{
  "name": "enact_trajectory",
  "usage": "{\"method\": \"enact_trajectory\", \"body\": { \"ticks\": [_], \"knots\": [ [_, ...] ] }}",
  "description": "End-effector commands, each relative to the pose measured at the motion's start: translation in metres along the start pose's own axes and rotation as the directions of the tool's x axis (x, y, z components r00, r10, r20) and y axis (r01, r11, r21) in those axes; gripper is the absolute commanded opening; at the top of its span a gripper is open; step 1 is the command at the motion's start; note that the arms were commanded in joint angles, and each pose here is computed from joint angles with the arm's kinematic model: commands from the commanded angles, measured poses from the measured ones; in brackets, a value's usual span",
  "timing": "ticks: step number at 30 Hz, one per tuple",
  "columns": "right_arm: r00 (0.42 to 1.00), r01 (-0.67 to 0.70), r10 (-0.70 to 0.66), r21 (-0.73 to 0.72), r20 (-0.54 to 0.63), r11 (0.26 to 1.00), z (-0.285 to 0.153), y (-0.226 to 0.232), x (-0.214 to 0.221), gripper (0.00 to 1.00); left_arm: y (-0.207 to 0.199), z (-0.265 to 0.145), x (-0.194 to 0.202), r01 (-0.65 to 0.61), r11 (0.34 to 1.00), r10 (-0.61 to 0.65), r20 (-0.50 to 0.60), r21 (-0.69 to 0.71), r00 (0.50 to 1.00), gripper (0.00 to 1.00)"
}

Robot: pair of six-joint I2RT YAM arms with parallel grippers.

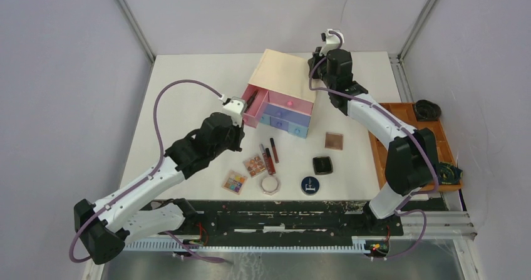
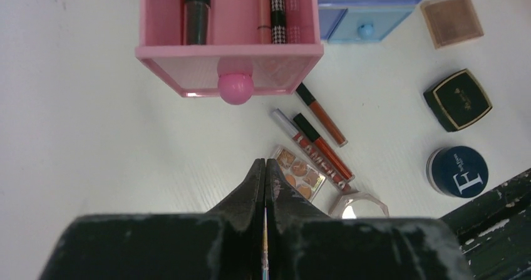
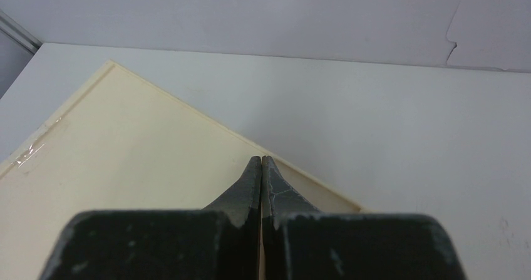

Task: Organize the makeup
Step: Close the drawer in the storage box.

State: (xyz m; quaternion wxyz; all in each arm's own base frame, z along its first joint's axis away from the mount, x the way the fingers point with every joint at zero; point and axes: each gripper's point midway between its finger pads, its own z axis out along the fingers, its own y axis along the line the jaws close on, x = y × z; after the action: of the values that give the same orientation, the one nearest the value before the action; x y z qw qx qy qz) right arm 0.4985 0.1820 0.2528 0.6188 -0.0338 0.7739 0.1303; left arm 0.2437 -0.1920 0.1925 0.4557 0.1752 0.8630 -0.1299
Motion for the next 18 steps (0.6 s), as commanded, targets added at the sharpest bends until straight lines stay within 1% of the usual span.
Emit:
{"method": "enact_trajectory", "body": {
  "ticks": [1,6,13,18],
  "knots": [
    [0.860,0.093,-0.040,0.079,-0.510,0.992,-0.029,-0.040,0.162,0.01,-0.002,-0.006,-0.051,0.104,0.995,-0.103,0.218,0.010,0.970,0.03],
    [0.857,0.091,-0.043,0.069,-0.513,0.993,-0.028,-0.038,0.163,0.01,0.003,-0.003,-0.055,0.116,0.993,-0.109,0.255,-0.013,0.961,0.03],
    [0.856,0.086,-0.048,0.050,-0.515,0.995,-0.028,-0.035,0.163,0.01,0.007,0.006,-0.051,0.117,0.992,-0.103,0.259,-0.039,0.960,0.03],
    [0.854,0.085,-0.062,0.021,-0.517,0.996,-0.029,-0.029,0.164,0.01,0.007,0.007,-0.057,0.122,0.992,-0.106,0.293,-0.037,0.950,0.03]
  ]
}}
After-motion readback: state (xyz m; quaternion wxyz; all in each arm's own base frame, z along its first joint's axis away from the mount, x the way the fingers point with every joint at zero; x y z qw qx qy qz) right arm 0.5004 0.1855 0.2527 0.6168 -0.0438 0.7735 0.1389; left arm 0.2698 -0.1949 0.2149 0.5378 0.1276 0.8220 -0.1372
